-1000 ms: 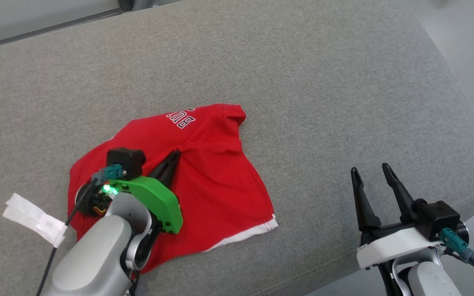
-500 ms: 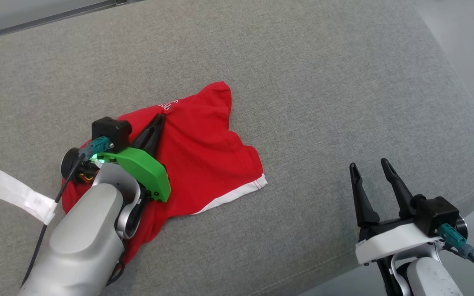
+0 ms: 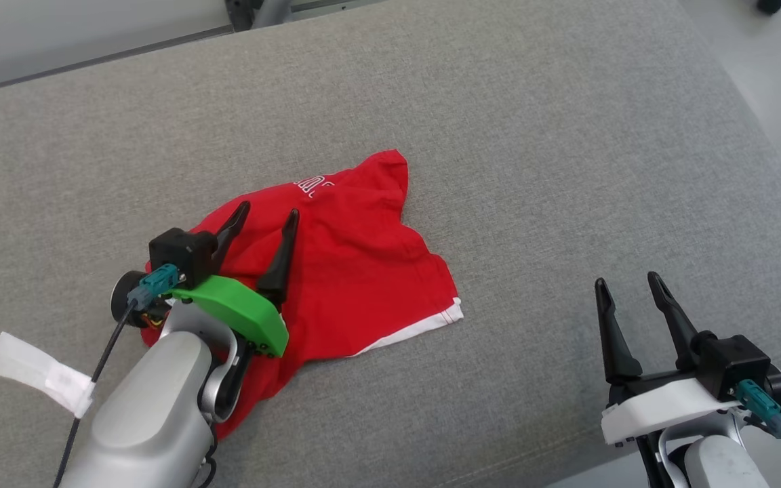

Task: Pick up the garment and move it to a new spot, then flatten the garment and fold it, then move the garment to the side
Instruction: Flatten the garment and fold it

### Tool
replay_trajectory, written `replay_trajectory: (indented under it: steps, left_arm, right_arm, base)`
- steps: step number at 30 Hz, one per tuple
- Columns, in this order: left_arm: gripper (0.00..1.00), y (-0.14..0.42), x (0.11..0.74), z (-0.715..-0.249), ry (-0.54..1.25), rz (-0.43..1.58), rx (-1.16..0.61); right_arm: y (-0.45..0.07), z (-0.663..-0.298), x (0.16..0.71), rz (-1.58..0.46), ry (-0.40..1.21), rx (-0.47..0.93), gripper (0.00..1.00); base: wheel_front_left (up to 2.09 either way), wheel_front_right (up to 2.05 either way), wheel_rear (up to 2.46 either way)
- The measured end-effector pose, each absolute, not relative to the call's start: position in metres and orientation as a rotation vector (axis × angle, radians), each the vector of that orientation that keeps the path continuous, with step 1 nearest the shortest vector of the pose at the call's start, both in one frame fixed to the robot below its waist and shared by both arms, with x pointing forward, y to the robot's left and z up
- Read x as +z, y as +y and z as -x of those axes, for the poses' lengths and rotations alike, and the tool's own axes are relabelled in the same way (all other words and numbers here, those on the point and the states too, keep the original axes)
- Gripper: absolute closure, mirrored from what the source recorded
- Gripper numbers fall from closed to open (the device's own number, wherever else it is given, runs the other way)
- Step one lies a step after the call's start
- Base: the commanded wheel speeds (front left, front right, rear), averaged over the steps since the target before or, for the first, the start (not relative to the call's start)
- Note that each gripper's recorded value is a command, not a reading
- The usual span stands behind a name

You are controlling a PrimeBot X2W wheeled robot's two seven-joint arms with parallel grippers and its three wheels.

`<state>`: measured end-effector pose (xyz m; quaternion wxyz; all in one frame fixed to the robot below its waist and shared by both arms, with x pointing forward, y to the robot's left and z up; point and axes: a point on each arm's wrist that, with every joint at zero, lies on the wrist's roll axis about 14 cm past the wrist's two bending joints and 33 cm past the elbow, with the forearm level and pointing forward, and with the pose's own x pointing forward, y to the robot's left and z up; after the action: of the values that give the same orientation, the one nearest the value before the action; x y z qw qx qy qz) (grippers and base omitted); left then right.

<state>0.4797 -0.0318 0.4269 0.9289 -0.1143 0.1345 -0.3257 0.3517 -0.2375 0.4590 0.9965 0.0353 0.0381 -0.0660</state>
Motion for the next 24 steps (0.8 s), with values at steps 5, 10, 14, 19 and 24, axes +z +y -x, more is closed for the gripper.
replay_trajectory:
  steps: [5,10,14,19,24]
  left_arm:
    - [0.0,-0.007,0.46,-0.469,0.173,0.251,-0.619]
    - [0.0,0.031,0.479,-0.443,0.114,0.259,-0.526]
    - [0.0,0.064,0.481,-0.417,0.108,0.265,-0.43]
    - [0.0,0.096,0.463,-0.375,0.169,0.284,-0.329]
    - [0.0,0.093,0.445,-0.351,0.254,0.34,-0.335]
  right_arm:
    - [-0.23,-0.352,0.468,-0.061,0.045,-0.104,0.0]
    - [-0.218,-0.352,0.48,-0.062,0.007,-0.063,0.0]
    - [-0.205,-0.355,0.485,-0.065,-0.012,-0.022,0.0]
    - [-0.186,-0.357,0.485,-0.073,-0.013,0.039,0.0]
    - [-0.173,-0.359,0.486,-0.07,-0.015,0.088,0.0]
  base:
    - [0.0,0.0,0.0]
    - [0.0,0.0,0.0]
    - [0.0,0.0,0.0]
    - [0.0,0.0,0.0]
    - [0.0,0.0,0.0]
